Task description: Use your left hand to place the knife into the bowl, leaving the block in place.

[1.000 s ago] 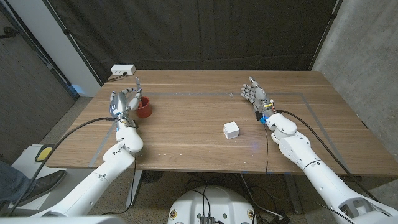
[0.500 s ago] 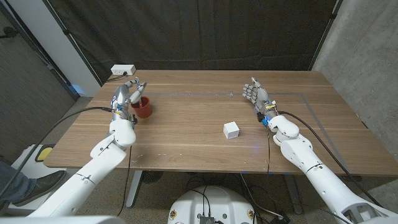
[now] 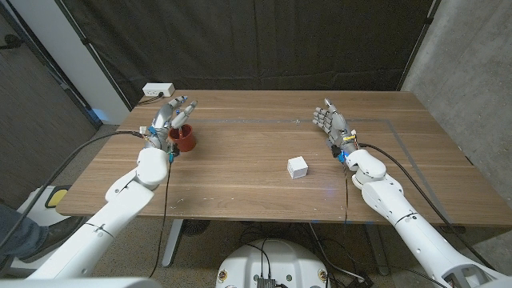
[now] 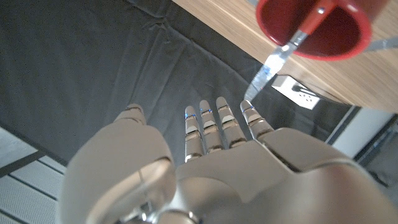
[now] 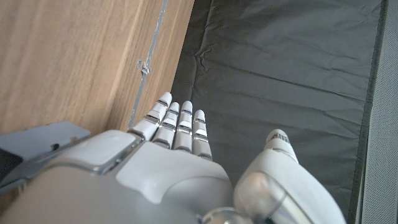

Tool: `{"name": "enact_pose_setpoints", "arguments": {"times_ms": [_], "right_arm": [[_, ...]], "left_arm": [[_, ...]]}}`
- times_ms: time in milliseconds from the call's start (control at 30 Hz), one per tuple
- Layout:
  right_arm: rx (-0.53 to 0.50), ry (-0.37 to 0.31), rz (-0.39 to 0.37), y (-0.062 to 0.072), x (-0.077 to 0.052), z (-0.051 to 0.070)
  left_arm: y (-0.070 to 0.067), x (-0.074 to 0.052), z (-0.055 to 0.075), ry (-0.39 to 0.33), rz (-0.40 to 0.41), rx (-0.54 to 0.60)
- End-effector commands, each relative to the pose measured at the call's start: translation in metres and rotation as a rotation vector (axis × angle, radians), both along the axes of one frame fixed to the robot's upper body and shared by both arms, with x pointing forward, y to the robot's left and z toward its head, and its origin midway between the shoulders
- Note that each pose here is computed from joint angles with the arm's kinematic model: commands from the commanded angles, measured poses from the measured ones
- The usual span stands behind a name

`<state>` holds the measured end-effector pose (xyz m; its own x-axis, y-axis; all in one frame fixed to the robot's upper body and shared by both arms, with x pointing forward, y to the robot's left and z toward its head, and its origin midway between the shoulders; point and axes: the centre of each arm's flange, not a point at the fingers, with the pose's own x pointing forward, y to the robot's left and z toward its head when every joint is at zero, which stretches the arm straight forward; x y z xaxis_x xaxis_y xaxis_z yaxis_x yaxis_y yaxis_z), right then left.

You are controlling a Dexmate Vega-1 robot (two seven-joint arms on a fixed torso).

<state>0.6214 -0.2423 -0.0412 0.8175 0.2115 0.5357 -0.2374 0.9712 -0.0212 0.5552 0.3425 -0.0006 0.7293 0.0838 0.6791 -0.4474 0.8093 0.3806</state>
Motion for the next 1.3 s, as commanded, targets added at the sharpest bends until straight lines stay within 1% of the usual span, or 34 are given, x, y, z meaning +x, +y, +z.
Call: {"name": "enact_pose_setpoints", "arguments": {"times_ms": [33,200,333,433,633,733,900,1000,1167,1300], "right_arm": [[-0.004,-0.026,-0.012,-0.004,-0.009,0.005],[-0.006,-0.034,-0.008,-0.007,-0.011,0.007],[-0.012,-0.044,-0.004,-0.01,-0.012,0.01],[-0.014,-0.057,0.007,-0.013,-0.012,0.011],[-0.017,-0.078,0.02,-0.018,-0.013,0.014],[-0.008,-0.087,0.026,-0.02,-0.016,0.015],[-0.026,-0.101,0.022,-0.025,-0.019,0.017],[-0.013,-0.094,0.021,-0.026,-0.019,0.017],[-0.015,-0.091,0.026,-0.027,-0.018,0.015],[-0.016,-0.088,0.027,-0.028,-0.016,0.013]], "left_arm": [[-0.019,0.006,0.013,-0.029,-0.21,-0.021],[-0.028,0.008,0.015,-0.032,-0.246,-0.025],[-0.031,0.012,0.013,-0.031,-0.281,-0.048],[-0.031,0.017,0.01,-0.029,-0.32,-0.085],[-0.026,0.028,0.007,-0.024,-0.409,-0.187],[-0.028,0.035,0.003,-0.015,-0.45,-0.218],[-0.037,0.044,0.0,0.009,-0.478,-0.223],[-0.043,0.047,0.0,0.021,-0.492,-0.216],[-0.05,0.049,0.001,0.028,-0.508,-0.211],[-0.052,0.049,0.0,0.032,-0.509,-0.211]]}}
